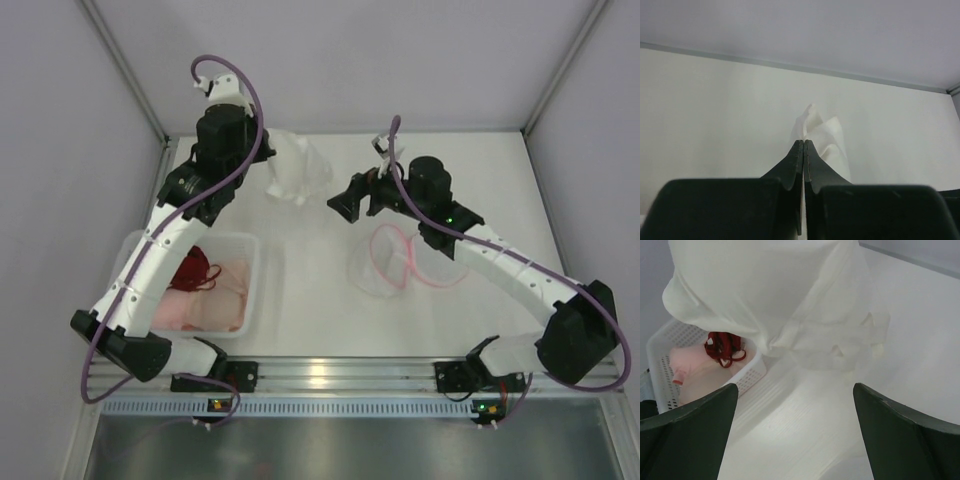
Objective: Place the bra in the laundry bag and zip it closed
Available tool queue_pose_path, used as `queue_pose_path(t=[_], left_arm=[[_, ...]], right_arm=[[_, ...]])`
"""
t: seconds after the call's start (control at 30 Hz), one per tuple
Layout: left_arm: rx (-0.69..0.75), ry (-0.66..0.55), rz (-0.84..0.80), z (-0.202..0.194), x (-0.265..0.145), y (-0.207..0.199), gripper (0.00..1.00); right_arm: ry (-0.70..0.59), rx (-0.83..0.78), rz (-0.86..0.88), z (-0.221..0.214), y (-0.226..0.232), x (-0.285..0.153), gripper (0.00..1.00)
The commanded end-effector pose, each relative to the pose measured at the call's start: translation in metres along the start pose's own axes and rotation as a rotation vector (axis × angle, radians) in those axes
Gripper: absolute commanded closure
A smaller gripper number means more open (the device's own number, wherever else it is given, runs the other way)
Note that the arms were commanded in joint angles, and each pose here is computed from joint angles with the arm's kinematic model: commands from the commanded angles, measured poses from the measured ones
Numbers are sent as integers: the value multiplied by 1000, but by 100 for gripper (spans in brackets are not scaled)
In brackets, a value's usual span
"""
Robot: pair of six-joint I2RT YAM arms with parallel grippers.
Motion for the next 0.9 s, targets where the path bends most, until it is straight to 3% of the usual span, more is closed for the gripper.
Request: queue_pose_path(t=[0.0,0.27,0.37,0.6,0.87], left_arm=[[-45,-101,94,20,-11,8,100],[-178,-149,278,8,-4,24,100],[-201,-159,278,10,-6,24,100],[-158,-143,244,12,-6,21,100],[-138,-156,358,5,5,31,100]], right_arm=[[-146,-80,141,38,33,1,1],[-245,-192,121,36,63,14,0],[-269,-193,119,38,75,23,1],[-259,-81,114,46,80,52,0],[-221,255,177,48,97,59,1]])
Point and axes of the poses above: each gripper's point midway between its finger pads, its own x axis out along the fingers, its own y axis along the line the jaws close on, z = x × y, the point moved 8 cm from there along -x, back along the fingers, and after that the axes turned 2 degrees about x, right-handed, at the moved point
